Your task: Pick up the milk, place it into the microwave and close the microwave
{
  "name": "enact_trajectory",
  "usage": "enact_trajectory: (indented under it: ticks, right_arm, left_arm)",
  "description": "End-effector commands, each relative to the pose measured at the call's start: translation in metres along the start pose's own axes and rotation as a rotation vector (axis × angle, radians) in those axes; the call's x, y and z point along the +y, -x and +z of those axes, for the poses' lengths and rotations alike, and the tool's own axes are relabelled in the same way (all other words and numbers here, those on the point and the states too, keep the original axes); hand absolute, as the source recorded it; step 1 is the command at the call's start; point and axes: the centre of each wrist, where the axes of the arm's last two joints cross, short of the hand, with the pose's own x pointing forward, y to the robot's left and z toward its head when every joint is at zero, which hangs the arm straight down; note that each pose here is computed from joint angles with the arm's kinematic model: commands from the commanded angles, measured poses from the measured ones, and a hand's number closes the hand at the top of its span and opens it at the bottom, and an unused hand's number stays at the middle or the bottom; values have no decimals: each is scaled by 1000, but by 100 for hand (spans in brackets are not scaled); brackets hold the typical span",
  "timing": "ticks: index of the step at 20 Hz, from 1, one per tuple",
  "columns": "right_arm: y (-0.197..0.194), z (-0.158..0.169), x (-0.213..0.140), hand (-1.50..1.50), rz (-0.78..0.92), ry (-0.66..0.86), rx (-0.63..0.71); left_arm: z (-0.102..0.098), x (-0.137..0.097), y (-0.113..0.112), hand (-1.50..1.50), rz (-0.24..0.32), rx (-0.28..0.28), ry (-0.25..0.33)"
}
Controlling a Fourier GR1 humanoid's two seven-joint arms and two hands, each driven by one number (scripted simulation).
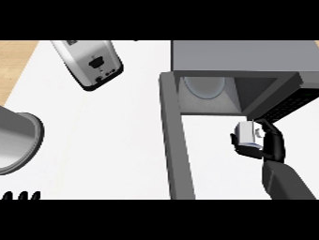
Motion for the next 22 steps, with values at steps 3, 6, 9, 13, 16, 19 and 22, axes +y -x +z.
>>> enact_trajectory:
  ticks: [3,6,9,13,16,19,22]
  right_arm:
    - [-19,-26,43,150,-106,-81,-142]
    - [-15,-19,35,150,-129,-71,-161]
    - [-13,-12,32,150,-130,-87,-178]
    - [-21,-19,30,150,-117,-88,-179]
    - [-33,-20,36,150,-124,-133,-184]
    - [-30,15,18,150,-67,-154,-137]
    - [-51,23,25,150,-100,-163,-156]
  left_arm:
    - [4,6,1,-150,-2,18,4]
    - [0,2,-5,-150,1,1,-9]
    - [4,3,1,-150,8,0,-36]
    - [11,0,-1,-150,3,14,-12]
    - [16,1,-10,-150,19,19,1]
    - [16,-7,-13,-150,10,32,1]
    - [9,-20,-5,-150,27,14,-12]
